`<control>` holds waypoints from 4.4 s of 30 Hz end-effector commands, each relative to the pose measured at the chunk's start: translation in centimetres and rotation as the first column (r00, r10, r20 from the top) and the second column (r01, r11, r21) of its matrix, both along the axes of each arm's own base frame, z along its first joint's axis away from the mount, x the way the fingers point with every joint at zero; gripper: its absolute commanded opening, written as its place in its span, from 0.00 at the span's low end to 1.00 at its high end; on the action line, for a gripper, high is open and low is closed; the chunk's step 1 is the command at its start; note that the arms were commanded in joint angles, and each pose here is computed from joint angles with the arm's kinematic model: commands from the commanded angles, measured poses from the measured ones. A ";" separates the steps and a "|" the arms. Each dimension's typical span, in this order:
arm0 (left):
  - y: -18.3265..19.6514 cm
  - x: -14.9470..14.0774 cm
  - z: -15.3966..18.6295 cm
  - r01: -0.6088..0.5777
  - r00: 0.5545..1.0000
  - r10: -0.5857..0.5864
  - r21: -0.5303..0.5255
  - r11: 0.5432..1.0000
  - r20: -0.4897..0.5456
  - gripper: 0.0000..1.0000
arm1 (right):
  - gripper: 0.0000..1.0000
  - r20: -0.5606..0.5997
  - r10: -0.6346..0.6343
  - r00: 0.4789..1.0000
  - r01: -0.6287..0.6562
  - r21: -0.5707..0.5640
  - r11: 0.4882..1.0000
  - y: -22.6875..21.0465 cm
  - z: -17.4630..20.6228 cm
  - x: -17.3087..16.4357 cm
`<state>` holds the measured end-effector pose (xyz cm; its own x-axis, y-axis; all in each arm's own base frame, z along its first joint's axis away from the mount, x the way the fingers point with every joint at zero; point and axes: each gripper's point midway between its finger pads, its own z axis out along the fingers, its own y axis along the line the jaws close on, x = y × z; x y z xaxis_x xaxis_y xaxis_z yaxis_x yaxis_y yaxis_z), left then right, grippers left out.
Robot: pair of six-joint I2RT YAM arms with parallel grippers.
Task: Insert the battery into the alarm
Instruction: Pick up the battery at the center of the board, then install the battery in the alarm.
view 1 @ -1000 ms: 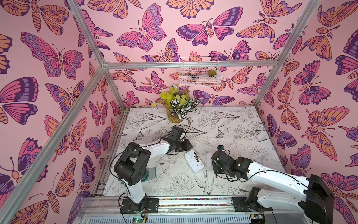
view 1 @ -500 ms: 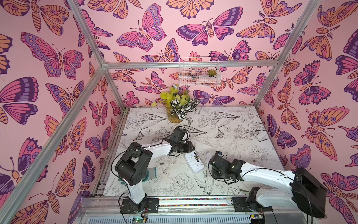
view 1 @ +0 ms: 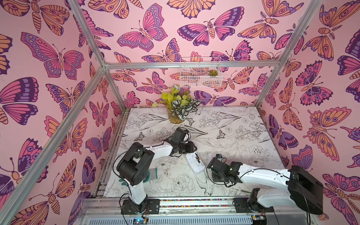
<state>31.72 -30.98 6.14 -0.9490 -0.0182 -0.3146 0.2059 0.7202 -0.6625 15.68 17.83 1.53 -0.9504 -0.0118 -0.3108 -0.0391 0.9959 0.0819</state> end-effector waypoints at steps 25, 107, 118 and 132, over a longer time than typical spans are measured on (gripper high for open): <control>0.5 -0.3 0.0 -0.050 0.999 0.050 0.016 0.999 0.023 0.43 | 0.04 0.126 0.287 0.949 -0.296 0.052 0.954 8.1 9.2 3.9; 0.1 -0.6 -1.2 -0.025 1.000 0.025 0.025 0.999 -0.003 0.43 | 0.16 -0.020 0.320 0.947 -0.320 -0.031 0.947 9.0 5.5 5.1; 0.1 -0.7 -1.4 -0.021 1.000 0.021 0.025 0.999 -0.008 0.43 | 0.24 -0.026 0.311 0.950 -0.312 -0.046 0.949 8.6 5.1 5.4; 0.1 -0.8 -1.3 -0.018 1.000 0.019 0.021 1.000 -0.007 0.43 | 0.27 -0.012 0.290 0.957 -0.290 -0.015 0.957 9.1 5.3 6.2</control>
<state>31.43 -30.78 5.62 -0.9444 -0.0494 -0.3252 0.1846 0.7388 -0.6482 21.20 26.45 6.29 -0.9068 -0.3065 -0.2893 -0.3362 0.9400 0.0579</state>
